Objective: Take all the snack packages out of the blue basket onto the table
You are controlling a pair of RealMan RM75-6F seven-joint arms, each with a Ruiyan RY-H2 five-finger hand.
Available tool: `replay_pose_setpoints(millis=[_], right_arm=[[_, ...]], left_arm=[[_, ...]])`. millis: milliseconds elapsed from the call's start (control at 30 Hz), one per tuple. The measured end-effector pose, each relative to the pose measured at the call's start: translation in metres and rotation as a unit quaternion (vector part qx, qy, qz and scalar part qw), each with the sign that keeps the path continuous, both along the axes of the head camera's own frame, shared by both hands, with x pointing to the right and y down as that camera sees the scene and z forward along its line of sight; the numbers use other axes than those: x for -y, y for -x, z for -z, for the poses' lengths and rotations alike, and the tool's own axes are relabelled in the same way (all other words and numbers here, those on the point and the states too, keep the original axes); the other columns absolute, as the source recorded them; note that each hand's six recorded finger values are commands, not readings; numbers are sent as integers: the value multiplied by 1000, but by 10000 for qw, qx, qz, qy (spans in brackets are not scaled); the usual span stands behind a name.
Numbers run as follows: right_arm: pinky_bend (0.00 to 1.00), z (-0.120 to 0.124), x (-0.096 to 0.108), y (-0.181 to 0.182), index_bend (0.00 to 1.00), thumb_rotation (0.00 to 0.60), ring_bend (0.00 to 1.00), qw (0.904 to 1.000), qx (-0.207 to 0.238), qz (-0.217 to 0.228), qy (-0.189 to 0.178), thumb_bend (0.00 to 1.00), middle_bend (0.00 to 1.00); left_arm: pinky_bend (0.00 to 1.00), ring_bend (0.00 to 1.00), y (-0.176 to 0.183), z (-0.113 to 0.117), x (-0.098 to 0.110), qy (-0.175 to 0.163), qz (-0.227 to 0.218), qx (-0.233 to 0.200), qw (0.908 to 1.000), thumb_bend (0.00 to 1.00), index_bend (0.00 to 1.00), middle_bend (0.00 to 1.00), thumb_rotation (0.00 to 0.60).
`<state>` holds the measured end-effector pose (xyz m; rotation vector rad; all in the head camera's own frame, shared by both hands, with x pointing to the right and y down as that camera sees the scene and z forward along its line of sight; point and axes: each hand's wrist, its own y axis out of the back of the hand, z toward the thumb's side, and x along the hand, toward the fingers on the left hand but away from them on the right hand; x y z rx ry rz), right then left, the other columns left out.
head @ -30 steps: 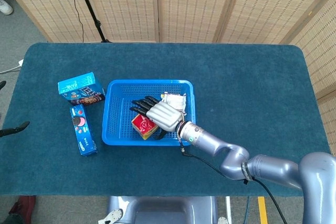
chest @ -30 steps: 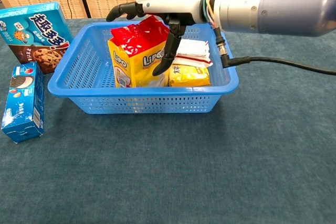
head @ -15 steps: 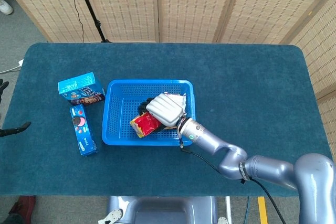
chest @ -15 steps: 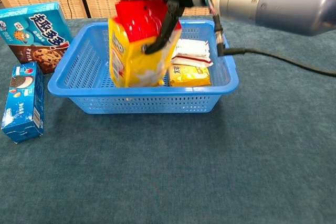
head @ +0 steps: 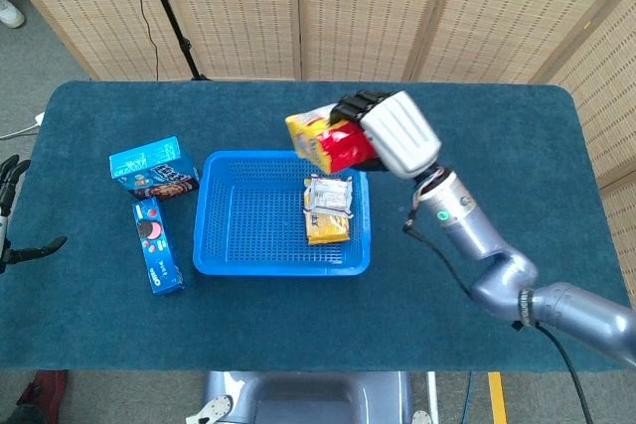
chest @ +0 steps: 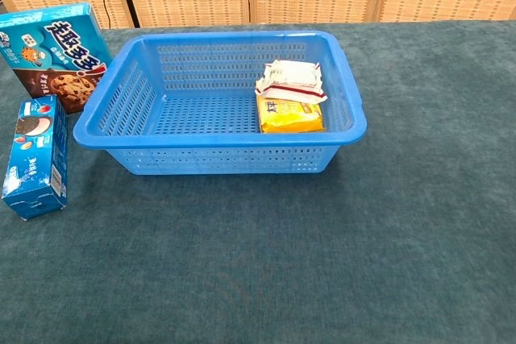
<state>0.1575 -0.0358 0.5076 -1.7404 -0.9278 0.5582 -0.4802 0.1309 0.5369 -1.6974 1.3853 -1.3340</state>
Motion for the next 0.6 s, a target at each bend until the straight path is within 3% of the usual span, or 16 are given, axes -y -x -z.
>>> replay_pose_setpoints(millis=[167,433,500,567,600], right_arm=[[622,-17,12,-73,590,600,484,9963,-664,-545,27,281,583],[618,-67,2,-147,594,600,484,9816,-1701,-851,172,295,580],[527,-86,-8,-162,516,600,432,9765,-1964,-823,321,293,521],[197,-105,-20,-170,248,600,180,9712,-2208,-713,540,145,240],[99,-111,-23,-172,159,600,97,9688,-2295,-672,652,86,140]], left_arm=[[0,0,0,2,-3,33,-54,120,9999,35,0,0,600],[0,0,-1,8,-6,-6,-69,38,10000,35,0,0,600],[0,0,-1,8,-7,33,-86,40,9999,35,0,0,600],[0,0,-1,8,-7,47,-95,39,9999,35,0,0,600],[0,0,-1,8,-8,53,-91,40,9999,35,0,0,600]])
